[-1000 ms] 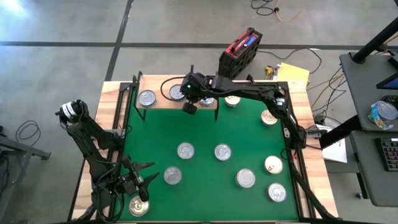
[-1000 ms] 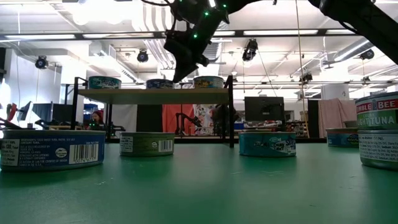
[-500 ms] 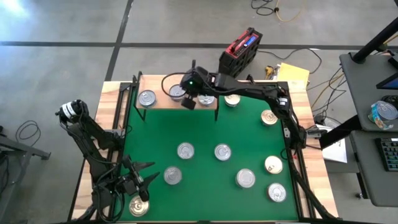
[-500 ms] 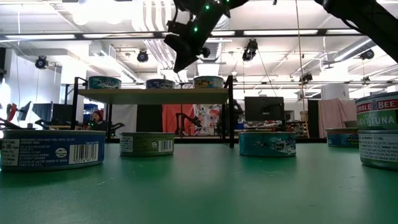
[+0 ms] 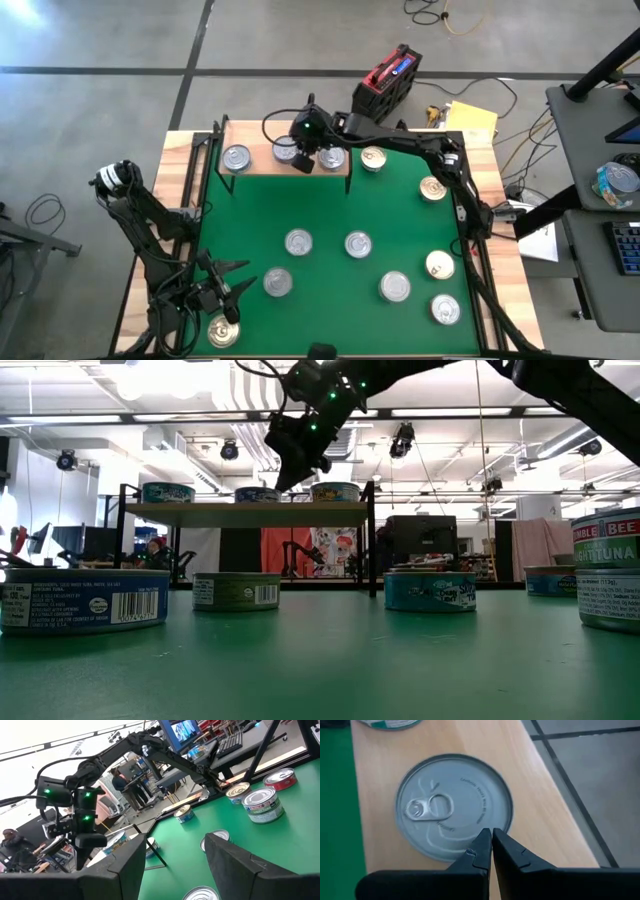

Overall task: Stack canned seafood by type on shelf
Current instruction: Put the middle left dark blue tuna can on the shelf

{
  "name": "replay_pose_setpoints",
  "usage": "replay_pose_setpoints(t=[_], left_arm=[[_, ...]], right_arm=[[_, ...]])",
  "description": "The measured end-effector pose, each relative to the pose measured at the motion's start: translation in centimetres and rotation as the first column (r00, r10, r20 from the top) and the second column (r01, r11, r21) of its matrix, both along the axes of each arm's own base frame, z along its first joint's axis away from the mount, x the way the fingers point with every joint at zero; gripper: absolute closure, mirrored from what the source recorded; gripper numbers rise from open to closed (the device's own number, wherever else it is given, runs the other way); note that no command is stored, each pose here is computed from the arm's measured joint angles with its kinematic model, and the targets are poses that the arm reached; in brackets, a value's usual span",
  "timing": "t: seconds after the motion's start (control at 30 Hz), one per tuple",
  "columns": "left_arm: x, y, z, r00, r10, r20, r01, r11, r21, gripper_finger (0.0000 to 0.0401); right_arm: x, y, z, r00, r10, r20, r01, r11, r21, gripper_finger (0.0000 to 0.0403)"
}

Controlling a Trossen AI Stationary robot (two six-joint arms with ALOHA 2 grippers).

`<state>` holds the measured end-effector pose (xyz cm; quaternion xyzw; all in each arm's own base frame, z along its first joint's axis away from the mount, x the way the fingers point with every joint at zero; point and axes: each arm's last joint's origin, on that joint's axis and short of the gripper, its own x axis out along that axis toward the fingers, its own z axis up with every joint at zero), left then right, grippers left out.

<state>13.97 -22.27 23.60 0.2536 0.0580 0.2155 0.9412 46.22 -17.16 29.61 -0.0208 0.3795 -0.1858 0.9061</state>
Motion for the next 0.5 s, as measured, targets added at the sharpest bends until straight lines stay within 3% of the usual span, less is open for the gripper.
replay_pose_setpoints(t=[0.5], left_arm=[[0.0, 0.0, 0.0, 1.000, 0.000, 0.000, 0.000, 1.000, -0.001, 0.0214]], right_arm=[[-0.1, 1.1, -0.3, 0.994, -0.107, 0.001, 0.106, 0.985, 0.136, 0.0394]])
